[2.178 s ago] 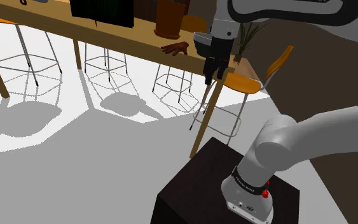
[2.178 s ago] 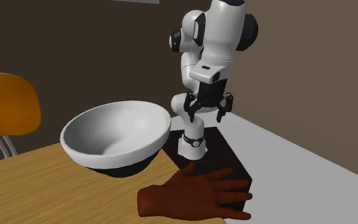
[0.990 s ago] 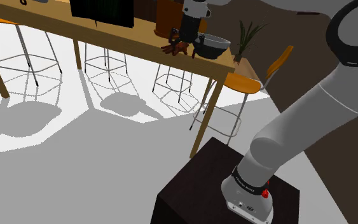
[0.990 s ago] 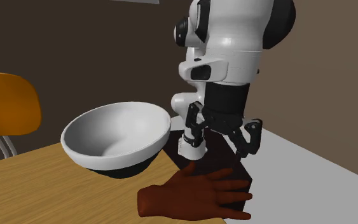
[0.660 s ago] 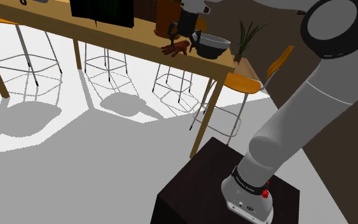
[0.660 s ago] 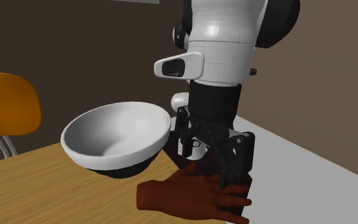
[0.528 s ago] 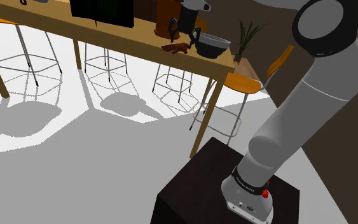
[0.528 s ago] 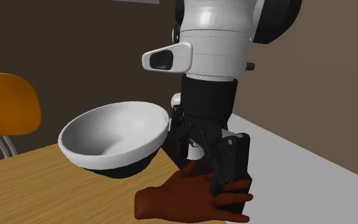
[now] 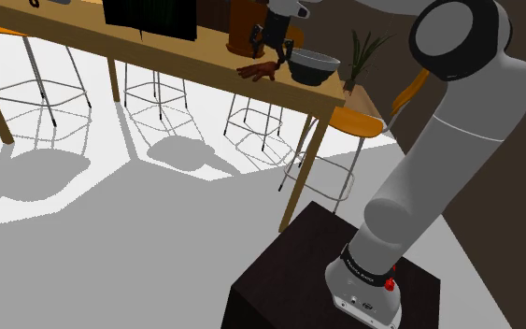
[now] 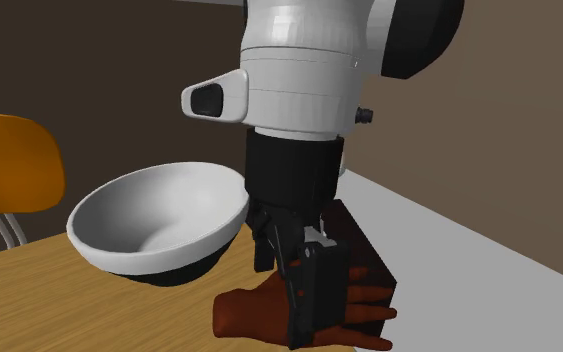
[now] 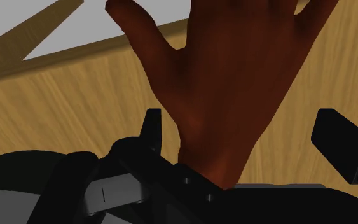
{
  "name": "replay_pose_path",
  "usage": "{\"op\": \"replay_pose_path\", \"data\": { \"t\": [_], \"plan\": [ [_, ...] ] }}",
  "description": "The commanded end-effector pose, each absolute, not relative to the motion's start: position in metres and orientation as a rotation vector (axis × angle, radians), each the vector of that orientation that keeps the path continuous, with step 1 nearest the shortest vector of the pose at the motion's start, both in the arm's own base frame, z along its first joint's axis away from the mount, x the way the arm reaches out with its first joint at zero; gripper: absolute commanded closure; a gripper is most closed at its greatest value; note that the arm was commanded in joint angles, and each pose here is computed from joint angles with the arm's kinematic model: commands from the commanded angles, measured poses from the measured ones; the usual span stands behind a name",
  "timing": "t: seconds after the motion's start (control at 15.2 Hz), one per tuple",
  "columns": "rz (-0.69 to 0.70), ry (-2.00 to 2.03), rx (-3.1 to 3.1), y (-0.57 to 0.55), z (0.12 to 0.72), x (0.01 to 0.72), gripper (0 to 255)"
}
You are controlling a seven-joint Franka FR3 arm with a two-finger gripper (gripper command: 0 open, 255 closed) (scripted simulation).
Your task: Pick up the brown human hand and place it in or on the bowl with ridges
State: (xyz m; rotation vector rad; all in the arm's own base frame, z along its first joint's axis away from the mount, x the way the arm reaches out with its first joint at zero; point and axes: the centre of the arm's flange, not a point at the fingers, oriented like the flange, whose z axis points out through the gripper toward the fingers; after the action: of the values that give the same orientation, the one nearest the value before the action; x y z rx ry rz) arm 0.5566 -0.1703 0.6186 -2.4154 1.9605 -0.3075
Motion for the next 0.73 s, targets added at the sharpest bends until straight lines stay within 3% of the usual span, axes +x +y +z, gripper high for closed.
{"op": "replay_pose_path", "data": {
  "t": [0.0, 0.59, 0.66],
  "plan": [
    [-0.301, 1.985, -2.408, -0.1814, 0.6041, 0.5567, 0],
    [-0.301, 1.985, -2.408, -0.1824, 0.596, 0.5579, 0],
    [-0.301, 1.985, -2.408, -0.1827, 0.5972, 0.5586, 255]
  ]
}}
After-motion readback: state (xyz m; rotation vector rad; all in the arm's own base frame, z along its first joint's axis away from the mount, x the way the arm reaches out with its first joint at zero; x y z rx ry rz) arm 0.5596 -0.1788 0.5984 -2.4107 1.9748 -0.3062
